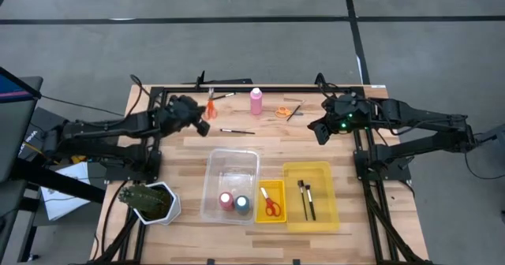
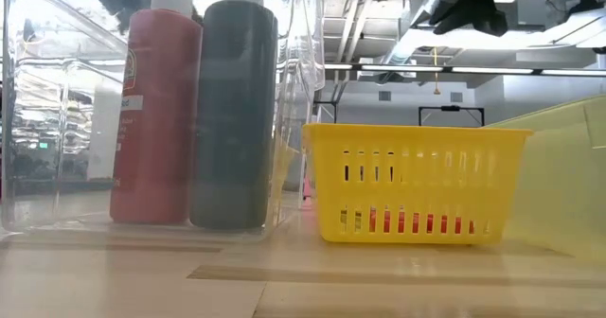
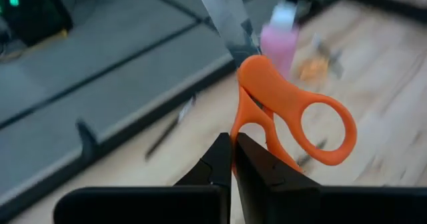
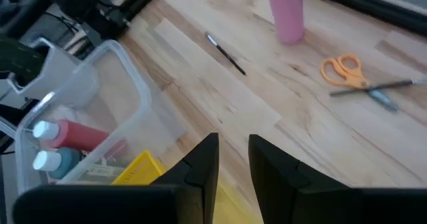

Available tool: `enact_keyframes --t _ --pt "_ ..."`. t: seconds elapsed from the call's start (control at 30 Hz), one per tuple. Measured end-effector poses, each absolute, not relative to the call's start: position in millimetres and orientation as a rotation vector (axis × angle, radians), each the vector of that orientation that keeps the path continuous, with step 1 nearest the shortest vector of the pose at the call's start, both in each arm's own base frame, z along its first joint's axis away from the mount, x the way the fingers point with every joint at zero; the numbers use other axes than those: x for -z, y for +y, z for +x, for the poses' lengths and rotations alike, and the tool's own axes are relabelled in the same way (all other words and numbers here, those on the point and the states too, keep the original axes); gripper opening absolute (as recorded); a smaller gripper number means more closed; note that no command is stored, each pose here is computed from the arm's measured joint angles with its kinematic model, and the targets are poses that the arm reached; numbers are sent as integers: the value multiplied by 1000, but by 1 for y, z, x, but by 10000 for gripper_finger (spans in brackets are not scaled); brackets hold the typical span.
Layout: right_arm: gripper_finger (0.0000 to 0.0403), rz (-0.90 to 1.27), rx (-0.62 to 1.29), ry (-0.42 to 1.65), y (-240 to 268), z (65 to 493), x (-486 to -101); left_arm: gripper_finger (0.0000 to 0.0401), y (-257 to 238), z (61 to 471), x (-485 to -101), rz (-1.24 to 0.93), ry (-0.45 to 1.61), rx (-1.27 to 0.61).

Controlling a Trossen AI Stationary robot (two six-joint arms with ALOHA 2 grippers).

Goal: Pick & Place Paint Supplies
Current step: Put the orange scissors into the left yellow bin

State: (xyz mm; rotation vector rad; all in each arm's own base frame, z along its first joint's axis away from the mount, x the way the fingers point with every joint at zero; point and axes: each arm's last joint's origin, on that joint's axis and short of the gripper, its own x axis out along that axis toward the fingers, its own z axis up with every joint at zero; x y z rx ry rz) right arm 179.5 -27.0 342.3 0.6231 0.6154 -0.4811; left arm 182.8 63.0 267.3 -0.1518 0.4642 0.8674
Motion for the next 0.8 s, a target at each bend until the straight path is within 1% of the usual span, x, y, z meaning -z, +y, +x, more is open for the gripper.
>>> enact_keyframes --t 0.13,0.33,0.43,0.5,0.6,0.8 --pt "79 615 473 602 -28 188 -341 0 70 200 -289 -154 391 -841" --pt "79 618 436 487 -31 211 -345 0 70 238 -309 -171 294 -766" --pt "81 617 419 451 -32 223 -344 0 64 259 -318 -134 241 -702" --pt "87 617 411 430 -33 231 -343 0 61 269 -323 -112 243 -679" --pt "110 622 401 393 -36 239 -343 0 54 285 -329 -71 248 -670" --pt "182 649 362 353 -47 249 -342 0 45 309 -340 -29 231 -731"
